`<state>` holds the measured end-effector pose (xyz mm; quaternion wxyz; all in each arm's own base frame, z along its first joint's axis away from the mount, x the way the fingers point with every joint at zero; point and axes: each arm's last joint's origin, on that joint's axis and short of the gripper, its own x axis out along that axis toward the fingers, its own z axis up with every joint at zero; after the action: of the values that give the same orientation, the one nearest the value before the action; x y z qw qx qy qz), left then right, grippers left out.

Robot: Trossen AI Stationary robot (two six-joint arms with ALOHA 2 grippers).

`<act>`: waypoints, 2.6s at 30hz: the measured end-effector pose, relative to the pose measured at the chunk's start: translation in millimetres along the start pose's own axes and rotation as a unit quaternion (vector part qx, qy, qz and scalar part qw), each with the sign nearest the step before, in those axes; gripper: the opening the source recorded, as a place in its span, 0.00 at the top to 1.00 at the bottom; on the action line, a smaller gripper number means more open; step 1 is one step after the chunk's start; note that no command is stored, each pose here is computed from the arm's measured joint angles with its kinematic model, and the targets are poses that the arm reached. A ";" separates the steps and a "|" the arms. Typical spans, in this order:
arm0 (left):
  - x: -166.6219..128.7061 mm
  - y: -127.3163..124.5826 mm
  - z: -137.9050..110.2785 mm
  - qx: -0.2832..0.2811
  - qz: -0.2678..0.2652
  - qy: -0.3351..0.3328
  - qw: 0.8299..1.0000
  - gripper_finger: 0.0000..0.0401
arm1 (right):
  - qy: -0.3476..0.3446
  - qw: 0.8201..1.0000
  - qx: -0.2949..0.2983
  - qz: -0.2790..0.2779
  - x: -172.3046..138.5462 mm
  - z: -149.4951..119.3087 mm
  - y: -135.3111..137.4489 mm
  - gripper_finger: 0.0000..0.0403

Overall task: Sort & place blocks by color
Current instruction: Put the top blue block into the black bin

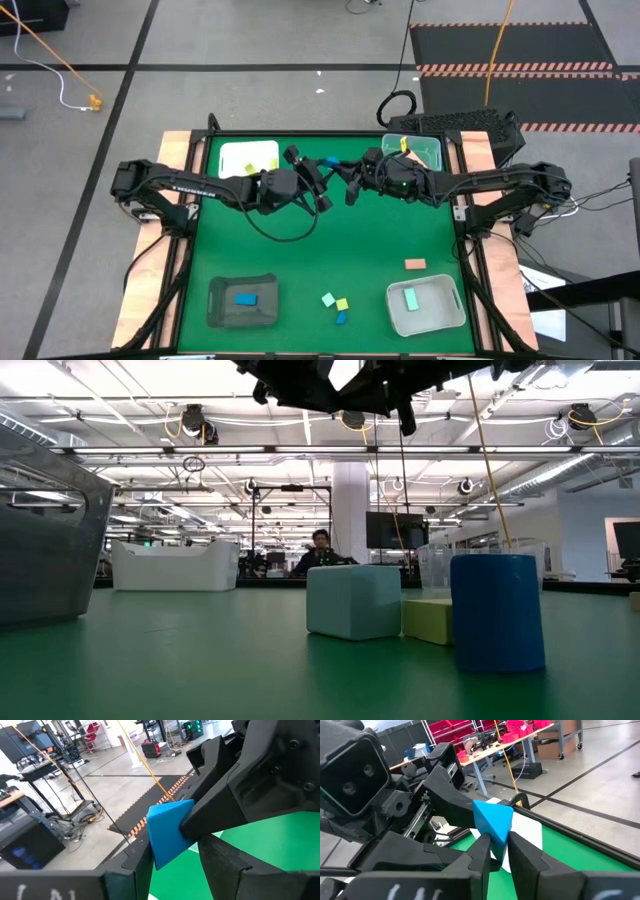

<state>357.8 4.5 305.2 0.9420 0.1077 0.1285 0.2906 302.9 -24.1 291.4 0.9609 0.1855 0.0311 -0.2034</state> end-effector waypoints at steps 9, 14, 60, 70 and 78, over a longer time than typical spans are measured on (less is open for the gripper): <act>-0.2 -1.1 -0.6 -0.011 0.004 0.002 1.000 0.62 | 0.011 1.000 -0.006 0.000 -0.1 -1.9 -0.6 0.88; -0.1 -1.6 -0.5 -0.013 -0.006 0.000 1.000 0.62 | 0.019 1.000 -0.010 0.010 -0.1 -2.7 -0.3 0.88; -0.6 -5.5 0.0 -0.025 -0.069 -0.006 0.997 0.93 | 0.042 0.997 0.000 0.065 -6.5 2.2 1.2 0.56; -3.0 -8.4 0.4 -0.028 -0.072 -0.003 0.997 0.95 | 0.033 0.998 0.003 0.062 -10.4 11.3 -5.7 0.52; -8.5 -16.4 1.7 -0.028 -0.100 -0.006 0.995 0.97 | 0.022 0.999 0.008 0.028 -22.6 29.3 -24.0 0.52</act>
<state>360.1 -13.9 303.8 0.9697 0.0694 0.1251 0.1982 272.1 -46.7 313.4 0.9637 0.1982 0.0455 -0.1729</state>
